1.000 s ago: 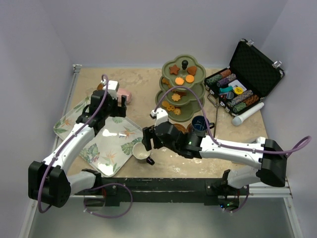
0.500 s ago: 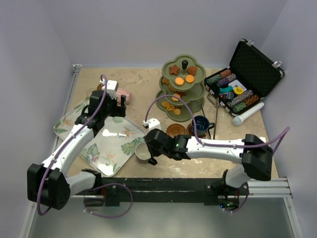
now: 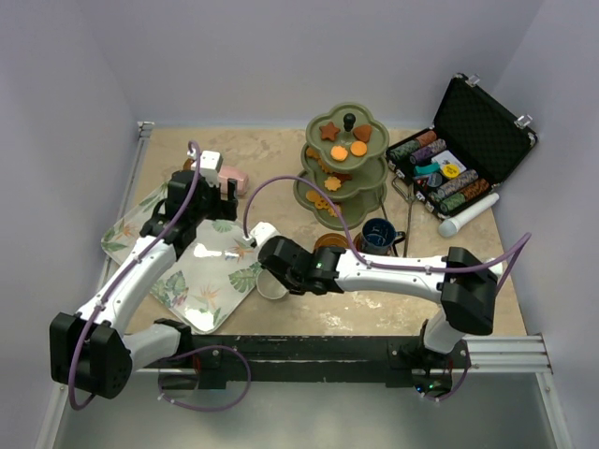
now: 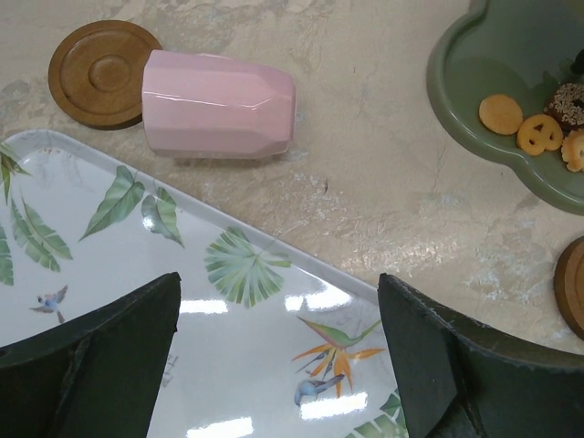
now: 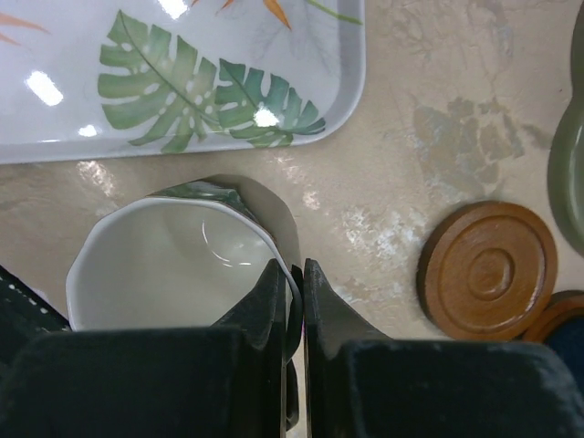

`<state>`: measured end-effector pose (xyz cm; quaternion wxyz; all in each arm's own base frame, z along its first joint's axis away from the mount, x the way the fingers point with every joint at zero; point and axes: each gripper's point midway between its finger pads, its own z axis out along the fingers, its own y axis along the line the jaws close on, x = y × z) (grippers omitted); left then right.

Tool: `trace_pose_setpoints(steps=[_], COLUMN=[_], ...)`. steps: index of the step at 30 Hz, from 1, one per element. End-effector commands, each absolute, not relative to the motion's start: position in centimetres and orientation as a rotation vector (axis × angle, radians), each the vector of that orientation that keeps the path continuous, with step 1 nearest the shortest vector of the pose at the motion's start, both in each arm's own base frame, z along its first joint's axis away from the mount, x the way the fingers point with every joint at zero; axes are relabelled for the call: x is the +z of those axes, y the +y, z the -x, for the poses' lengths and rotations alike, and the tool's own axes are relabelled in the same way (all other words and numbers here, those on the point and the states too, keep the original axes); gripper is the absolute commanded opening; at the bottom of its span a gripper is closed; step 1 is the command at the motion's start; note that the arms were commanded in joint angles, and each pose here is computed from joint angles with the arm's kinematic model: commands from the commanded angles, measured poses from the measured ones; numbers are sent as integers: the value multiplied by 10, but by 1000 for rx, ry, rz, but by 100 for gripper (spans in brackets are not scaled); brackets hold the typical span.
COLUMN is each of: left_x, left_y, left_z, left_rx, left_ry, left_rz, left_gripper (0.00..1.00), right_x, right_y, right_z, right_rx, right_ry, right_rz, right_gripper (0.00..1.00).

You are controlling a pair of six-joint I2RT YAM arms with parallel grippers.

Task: Serve the afternoon tea
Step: Adjust the cup at the center of the board.

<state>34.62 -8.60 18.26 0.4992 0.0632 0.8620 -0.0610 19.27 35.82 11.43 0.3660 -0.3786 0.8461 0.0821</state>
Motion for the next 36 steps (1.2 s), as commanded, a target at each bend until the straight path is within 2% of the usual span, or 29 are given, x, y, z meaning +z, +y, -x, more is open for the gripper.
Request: trace_pose_setpoints(steps=[1,2,3,6,8,10,13,17,21,25,36], left_x=[191,191,191,191,192,193,194,194,195,196,195], left_y=[-87,-87,-88,-89,-89,-89,-89,-89,-90,-90,-87], left_z=[-345,-344,-344,-344,-344,-344,-343,-343,-343,-342,-342], left_rx=[-161,-162,-165,-173,-176,-178,-179,-179,-185,-186,-174], left_ry=[2054,2057,2057,2056,2054,2050,2047,2047,2044,2043,2046], left_rz=[-166,-167,-166,-171,-170,-171,-169,-169,-170,-168,-152], left_gripper=[94,94,94,94,94,94,94,94,94,94,94], right_x=[132,128,128,126,132,141,155,182,203,199,162], right_y=[355,354,354,353,355,356,352,345,346,360,408], right_z=[-208,-208,-210,-214,-216,-220,-224,-228,-220,-200,-185], right_rx=[90,84,83,77,92,103,100,105,158,226,386], right_ry=[2030,2026,2019,2027,2030,2032,2042,2060,2126,2206,2269], right_rz=[1119,1129,1120,1055,1002,927,830,662,435,289,327], right_gripper=[0,1,6,30,41,56,67,72,72,71,64])
